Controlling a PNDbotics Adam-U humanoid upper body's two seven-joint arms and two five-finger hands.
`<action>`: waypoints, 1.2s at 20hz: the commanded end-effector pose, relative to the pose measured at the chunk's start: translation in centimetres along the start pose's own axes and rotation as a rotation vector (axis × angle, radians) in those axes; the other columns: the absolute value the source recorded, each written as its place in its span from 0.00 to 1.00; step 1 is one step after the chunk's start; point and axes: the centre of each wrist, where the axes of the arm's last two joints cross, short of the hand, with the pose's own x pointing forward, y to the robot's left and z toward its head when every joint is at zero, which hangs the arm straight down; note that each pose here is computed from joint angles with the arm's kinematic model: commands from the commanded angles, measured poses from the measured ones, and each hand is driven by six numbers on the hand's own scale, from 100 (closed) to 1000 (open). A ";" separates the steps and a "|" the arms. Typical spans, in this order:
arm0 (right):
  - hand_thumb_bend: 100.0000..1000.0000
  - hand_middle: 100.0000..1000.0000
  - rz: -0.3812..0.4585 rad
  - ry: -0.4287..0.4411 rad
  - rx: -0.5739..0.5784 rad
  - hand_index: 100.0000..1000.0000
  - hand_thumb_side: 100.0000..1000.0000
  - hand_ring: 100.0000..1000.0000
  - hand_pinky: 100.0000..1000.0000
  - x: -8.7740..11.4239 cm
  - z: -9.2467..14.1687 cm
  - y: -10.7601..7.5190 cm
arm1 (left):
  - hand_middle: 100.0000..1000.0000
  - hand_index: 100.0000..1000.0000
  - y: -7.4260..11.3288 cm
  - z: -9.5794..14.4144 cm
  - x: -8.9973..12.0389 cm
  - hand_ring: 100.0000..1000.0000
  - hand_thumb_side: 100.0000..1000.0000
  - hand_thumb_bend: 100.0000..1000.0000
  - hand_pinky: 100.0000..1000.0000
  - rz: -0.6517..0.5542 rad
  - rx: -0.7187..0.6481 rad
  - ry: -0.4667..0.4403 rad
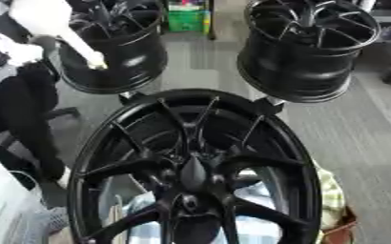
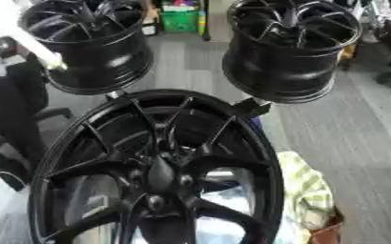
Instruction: Pull the pin out of the wheel hub.
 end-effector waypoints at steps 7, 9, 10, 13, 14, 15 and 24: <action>0.44 0.49 0.038 -0.067 -0.056 0.67 0.25 0.60 0.74 1.3 -0.5 -1.3 | 0.30 0.53 4.4 5.8 -11.3 0.53 0.06 0.00 0.68 0.035 0.320 0.413; 0.44 0.49 0.036 -0.072 -0.057 0.67 0.25 0.60 0.74 1.4 -0.5 -1.2 | 0.31 0.54 4.0 6.0 -12.9 0.53 0.06 0.00 0.67 0.016 0.334 0.475; 0.44 0.49 0.035 -0.074 -0.058 0.67 0.25 0.60 0.74 1.5 -0.5 -1.2 | 0.31 0.54 3.6 6.0 -13.7 0.53 0.06 0.00 0.67 0.015 0.337 0.507; 0.44 0.49 0.031 -0.077 -0.061 0.67 0.25 0.60 0.74 1.6 -0.5 -1.1 | 0.32 0.55 2.1 5.7 -15.6 0.53 0.05 0.00 0.67 0.009 0.330 0.568; 0.44 0.49 0.029 -0.078 -0.061 0.67 0.25 0.60 0.74 1.6 -0.5 -1.1 | 0.32 0.55 1.6 5.5 -16.1 0.53 0.05 0.00 0.67 0.007 0.323 0.585; 0.44 0.49 0.029 -0.078 -0.060 0.67 0.25 0.60 0.74 1.6 -0.5 -1.1 | 0.33 0.56 1.1 5.3 -16.6 0.54 0.04 0.00 0.68 0.002 0.318 0.599; 0.44 0.49 0.026 -0.080 -0.061 0.67 0.25 0.59 0.74 1.7 -0.5 -1.1 | 0.79 0.92 -0.9 4.2 -17.7 0.87 0.43 0.36 0.86 -0.094 0.238 0.619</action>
